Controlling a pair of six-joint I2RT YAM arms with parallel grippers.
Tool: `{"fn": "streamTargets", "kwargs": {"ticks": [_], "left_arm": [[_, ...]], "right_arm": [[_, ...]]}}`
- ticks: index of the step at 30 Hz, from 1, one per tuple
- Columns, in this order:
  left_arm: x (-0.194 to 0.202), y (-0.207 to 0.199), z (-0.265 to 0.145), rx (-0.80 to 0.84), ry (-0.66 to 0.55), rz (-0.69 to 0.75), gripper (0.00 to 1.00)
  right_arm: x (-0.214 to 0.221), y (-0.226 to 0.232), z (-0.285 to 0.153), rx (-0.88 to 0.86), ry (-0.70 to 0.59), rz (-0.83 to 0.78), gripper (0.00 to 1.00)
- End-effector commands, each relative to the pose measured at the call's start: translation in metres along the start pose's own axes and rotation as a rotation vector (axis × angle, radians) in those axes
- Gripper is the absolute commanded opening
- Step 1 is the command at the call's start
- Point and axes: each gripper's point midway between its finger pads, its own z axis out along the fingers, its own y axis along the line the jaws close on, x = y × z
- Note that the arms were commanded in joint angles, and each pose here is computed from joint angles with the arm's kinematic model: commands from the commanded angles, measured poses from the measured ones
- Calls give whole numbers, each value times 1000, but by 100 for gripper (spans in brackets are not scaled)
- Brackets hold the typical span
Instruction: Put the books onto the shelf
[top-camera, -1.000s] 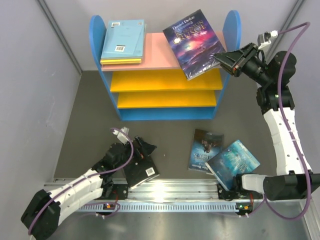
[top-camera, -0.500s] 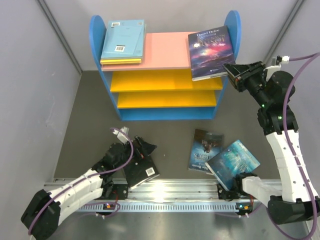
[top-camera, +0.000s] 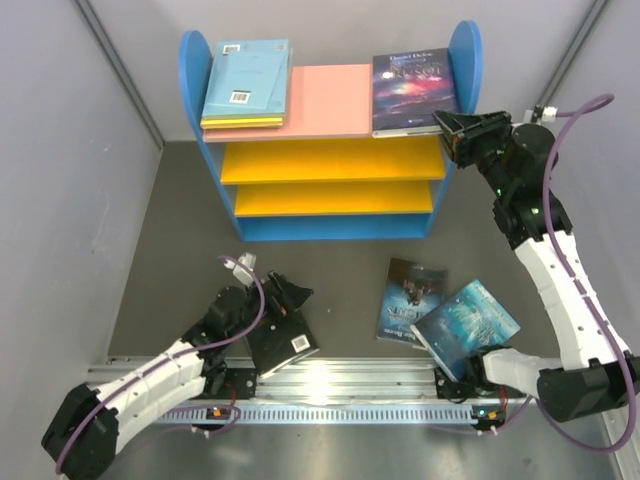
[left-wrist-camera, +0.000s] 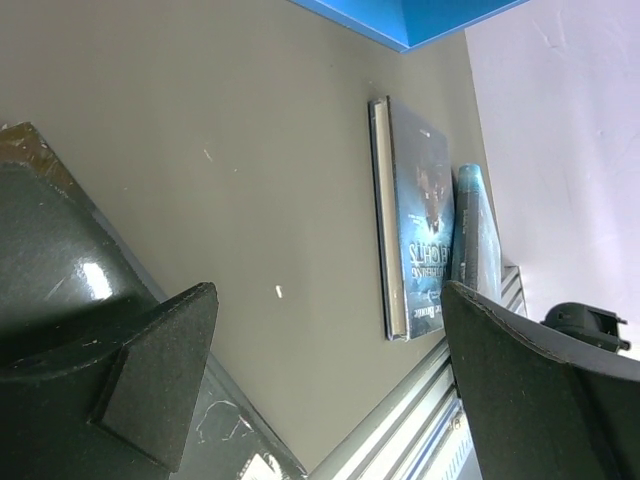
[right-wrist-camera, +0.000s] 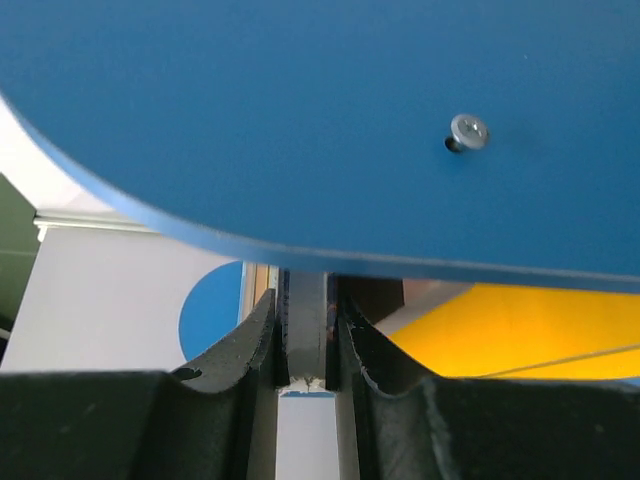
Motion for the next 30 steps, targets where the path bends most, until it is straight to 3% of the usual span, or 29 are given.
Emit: {"fn": "streamTargets", "kwargs": {"ticks": [1, 3, 4, 6, 12, 18, 26, 30], "left_arm": [[0, -1, -2, 33, -14, 25, 98], [-1, -1, -2, 29, -17, 24, 98], [0, 0, -3, 29, -17, 24, 98], [0, 0, -3, 27, -18, 26, 98], [-1, 1, -4, 21, -21, 25, 98], [-1, 2, -3, 14, -20, 25, 98], [-1, 3, -3, 8, -19, 23, 98], [-1, 4, -2, 4, -20, 20, 98]], "right_arm": [[-25, 46, 4, -119, -109, -13, 9], [-24, 43, 7, -111, -101, -11, 33], [-23, 42, 7, -108, -102, -11, 54], [-21, 34, 6, -96, -96, -5, 71], [-19, 20, -17, -88, -99, -7, 86], [-8, 0, -38, -63, -57, -34, 94], [4, -24, -46, -40, -4, -35, 94], [8, -24, -51, -68, 6, -39, 83]]}}
